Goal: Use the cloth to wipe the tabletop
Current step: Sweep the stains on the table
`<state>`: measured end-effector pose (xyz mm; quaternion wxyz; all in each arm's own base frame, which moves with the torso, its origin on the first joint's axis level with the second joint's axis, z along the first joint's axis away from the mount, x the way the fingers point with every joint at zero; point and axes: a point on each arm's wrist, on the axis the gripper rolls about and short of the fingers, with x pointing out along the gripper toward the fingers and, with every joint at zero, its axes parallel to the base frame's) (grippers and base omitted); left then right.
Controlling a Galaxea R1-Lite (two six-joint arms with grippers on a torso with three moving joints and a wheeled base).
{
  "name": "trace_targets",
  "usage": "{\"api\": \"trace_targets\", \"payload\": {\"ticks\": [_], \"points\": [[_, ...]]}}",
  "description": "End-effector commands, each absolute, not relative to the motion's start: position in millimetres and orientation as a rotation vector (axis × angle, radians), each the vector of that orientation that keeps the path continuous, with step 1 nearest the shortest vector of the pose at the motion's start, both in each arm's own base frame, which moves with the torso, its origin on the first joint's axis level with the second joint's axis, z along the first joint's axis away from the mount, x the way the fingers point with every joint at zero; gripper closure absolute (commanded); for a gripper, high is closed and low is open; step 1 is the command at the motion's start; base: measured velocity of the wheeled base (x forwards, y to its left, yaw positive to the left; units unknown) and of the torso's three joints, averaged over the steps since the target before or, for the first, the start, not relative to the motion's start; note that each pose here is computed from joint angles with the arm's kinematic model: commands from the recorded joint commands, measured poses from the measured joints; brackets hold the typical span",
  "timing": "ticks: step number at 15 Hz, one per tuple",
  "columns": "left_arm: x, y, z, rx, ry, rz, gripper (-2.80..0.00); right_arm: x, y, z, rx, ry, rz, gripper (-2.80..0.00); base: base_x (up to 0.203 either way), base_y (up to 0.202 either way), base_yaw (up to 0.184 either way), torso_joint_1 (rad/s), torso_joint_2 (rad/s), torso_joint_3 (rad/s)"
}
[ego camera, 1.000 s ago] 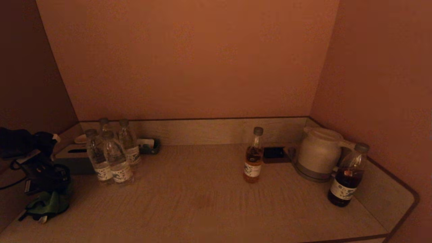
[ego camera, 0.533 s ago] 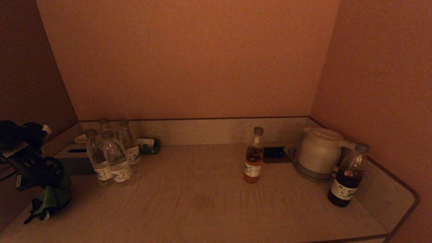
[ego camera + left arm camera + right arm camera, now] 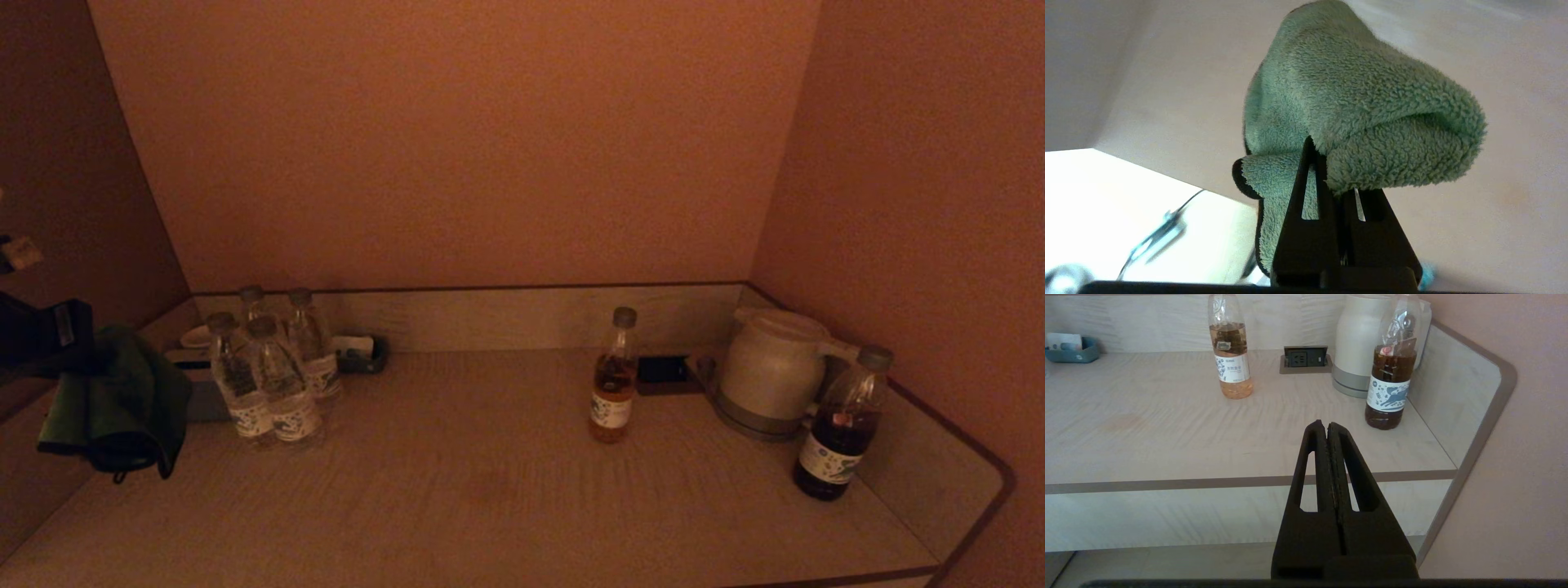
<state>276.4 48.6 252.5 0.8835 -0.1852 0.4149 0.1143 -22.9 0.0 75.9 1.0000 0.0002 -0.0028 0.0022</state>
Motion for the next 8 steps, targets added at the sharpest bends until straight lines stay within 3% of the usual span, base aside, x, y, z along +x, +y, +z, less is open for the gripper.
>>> {"api": "trace_targets", "payload": {"ticks": [1, 8], "points": [[230.2, 9.2, 289.6, -0.346, 0.760, 0.055, 0.00, -22.8, 0.0, 76.0, 0.000, -0.005, 0.005, 0.00, 0.000, 0.000, 0.000, 0.000, 0.00, 0.000], [247.7, -79.0, 241.0, -0.232, 0.803, -0.295, 0.00, -22.8, 0.0, 76.0, 0.000, -0.005, 0.005, 0.00, 0.000, 0.000, 0.000, 0.000, 0.00, 0.000]]}}
